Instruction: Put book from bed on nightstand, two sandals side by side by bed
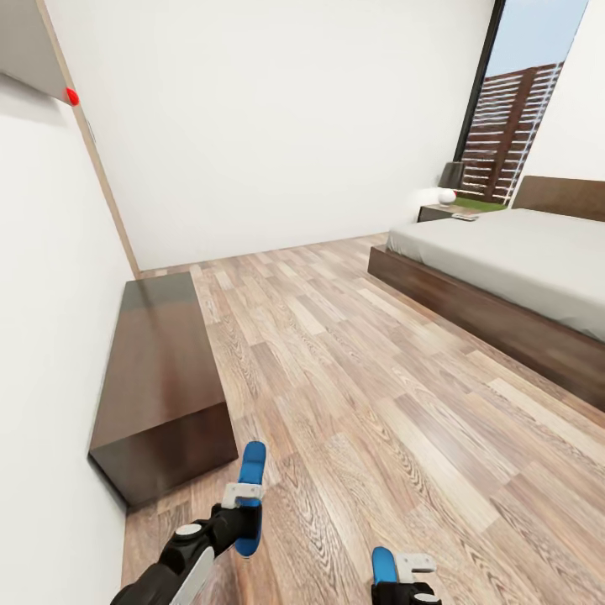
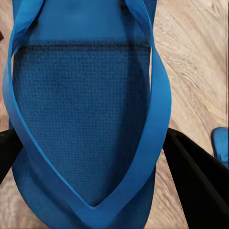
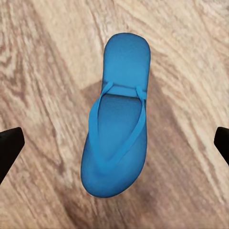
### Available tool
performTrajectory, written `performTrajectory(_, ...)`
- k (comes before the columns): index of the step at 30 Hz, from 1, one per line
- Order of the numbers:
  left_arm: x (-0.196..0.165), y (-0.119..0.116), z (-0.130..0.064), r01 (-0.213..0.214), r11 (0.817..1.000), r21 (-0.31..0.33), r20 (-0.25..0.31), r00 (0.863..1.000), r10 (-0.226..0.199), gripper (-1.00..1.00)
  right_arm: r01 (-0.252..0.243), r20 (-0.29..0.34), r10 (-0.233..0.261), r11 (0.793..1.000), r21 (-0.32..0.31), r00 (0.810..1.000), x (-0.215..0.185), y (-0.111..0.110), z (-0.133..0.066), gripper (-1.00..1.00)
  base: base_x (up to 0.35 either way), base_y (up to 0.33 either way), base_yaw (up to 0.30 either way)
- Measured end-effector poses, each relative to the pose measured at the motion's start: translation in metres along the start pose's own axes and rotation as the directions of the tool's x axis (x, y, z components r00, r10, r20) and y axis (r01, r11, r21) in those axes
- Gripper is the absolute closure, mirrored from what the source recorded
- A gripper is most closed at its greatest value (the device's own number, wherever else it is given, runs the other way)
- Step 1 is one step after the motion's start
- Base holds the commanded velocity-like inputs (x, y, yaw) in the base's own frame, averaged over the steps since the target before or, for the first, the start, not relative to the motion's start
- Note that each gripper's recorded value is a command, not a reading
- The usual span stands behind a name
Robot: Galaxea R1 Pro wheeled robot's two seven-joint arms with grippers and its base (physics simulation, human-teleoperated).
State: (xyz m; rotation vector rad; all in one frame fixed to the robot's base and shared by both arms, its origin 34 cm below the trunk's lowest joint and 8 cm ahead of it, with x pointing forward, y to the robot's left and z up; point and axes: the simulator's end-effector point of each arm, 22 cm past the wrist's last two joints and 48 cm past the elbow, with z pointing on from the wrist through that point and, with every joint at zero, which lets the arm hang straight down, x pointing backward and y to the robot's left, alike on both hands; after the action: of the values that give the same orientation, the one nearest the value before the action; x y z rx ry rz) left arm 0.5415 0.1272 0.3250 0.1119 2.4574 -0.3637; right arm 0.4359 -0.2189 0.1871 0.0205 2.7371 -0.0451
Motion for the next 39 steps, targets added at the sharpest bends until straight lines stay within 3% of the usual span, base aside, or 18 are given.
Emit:
performTrajectory(4,-0.025,-0.001,-0.023,-0.038,0.999,-0.038,-0.01,0.999,0.038,1.0,0.0,0.0,0.0,1.0,0.001,1.0,0.0,-0.001,0.0,-1.0,0.0,0.0,0.0)
performTrajectory(7,-0.035,0.009,-0.033,-0.054,0.993,-0.103,-0.01,0.999,0.053,1.0,0.0,0.005,0.0,1.0,0.0,1.0,-0.001,-0.001,0.0,-1.0,0.0,0.0,0.0)
performTrajectory(11,-0.035,0.015,-0.037,-0.054,0.989,-0.137,-0.016,0.999,0.052,1.0,0.001,0.02,-0.001,1.0,-0.005,1.0,-0.005,-0.001,0.0,-1.0,0.0,0.0,0.0)
performTrajectory(21,-0.029,0.026,-0.036,-0.049,0.983,-0.176,-0.022,0.999,0.046,1.0,-0.001,0.067,0.001,1.0,-0.009,0.998,-0.015,0.001,0.0,-1.0,0.0,0.0,0.0)
performTrajectory(39,0.002,0.033,-0.016,-0.04,0.983,-0.181,-0.085,0.996,0.025,1.0,-0.002,0.008,0.002,1.0,-0.006,1.0,0.005,0.004,0.016,-1.0,0.0,0.0,0.0)
